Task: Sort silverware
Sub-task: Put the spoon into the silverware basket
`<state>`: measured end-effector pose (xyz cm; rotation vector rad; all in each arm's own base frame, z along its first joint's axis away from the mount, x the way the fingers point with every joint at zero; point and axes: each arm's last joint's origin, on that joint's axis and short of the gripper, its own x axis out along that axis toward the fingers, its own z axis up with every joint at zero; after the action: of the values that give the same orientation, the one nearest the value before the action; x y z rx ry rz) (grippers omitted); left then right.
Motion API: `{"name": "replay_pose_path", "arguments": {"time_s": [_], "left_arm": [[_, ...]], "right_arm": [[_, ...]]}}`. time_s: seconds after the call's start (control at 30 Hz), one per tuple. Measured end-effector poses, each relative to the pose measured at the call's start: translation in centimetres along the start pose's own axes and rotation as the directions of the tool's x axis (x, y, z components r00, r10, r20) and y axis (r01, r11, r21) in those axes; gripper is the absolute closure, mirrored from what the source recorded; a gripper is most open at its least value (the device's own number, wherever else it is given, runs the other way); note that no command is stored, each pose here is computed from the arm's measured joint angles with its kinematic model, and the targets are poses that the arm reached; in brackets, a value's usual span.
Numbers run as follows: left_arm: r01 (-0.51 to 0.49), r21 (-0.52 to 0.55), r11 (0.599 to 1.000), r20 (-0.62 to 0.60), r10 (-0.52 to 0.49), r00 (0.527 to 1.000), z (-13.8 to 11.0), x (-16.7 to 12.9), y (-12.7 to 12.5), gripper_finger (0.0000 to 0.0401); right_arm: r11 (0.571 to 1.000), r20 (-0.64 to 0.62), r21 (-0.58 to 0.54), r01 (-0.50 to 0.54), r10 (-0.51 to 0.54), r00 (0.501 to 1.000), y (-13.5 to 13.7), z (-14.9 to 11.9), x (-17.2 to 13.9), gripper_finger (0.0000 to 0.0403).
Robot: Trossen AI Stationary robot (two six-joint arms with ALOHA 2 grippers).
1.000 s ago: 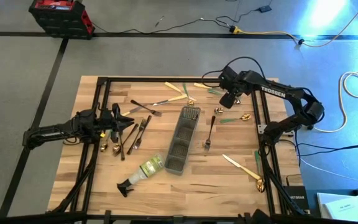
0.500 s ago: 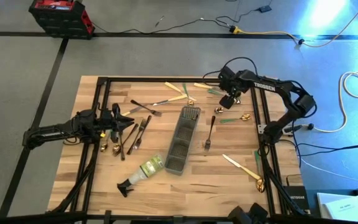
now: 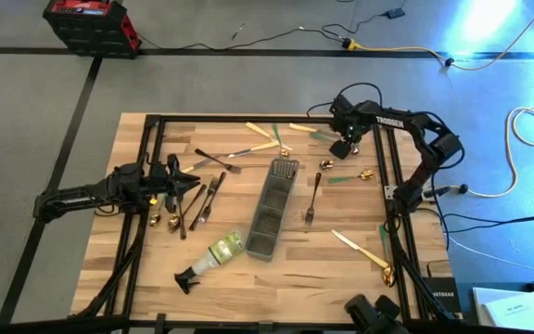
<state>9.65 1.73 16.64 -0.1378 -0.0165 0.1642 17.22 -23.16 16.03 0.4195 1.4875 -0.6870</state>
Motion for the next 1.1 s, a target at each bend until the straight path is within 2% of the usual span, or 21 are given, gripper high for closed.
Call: {"name": "replay_pose_path", "arguments": {"time_s": [0.23, 0.63, 0.73, 0.97, 1.1], "left_arm": [[0.0, 0.0, 1.0, 0.0, 0.0, 1.0, 0.0, 0.0, 0.0, 0.035], [0.0, 0.0, 1.0, 0.0, 0.0, 1.0, 0.0, 0.0, 0.0, 0.035], [0.0, 0.0, 1.0, 0.0, 0.0, 1.0, 0.0, 0.0, 0.0, 0.035], [0.0, 0.0, 1.0, 0.0, 0.0, 1.0, 0.0, 0.0, 0.0, 0.035], [0.0, 0.0, 1.0, 0.0, 0.0, 1.0, 0.0, 0.0, 0.0, 0.035]], "right_arm": [[1.0, 0.05, 0.001, -0.027, 0.027, 0.998, 0.0, 0.5, 0.0, 0.0171], [0.999, -0.032, -0.032, -0.037, 0.036, 0.999, 0.3, 0.5, 1.8, 0.0173], [0.999, -0.034, -0.036, -0.029, 0.028, 0.999, 0.3, 0.5, 1.8, 0.0194], [0.999, -0.026, -0.032, 0.001, -0.002, 1.0, 0.1, 0.6, 1.6, 0.0271], [1.0, -0.032, -0.022, 0.003, -0.003, 0.999, 0.1, 0.5, 1.5, 0.0287]]}}
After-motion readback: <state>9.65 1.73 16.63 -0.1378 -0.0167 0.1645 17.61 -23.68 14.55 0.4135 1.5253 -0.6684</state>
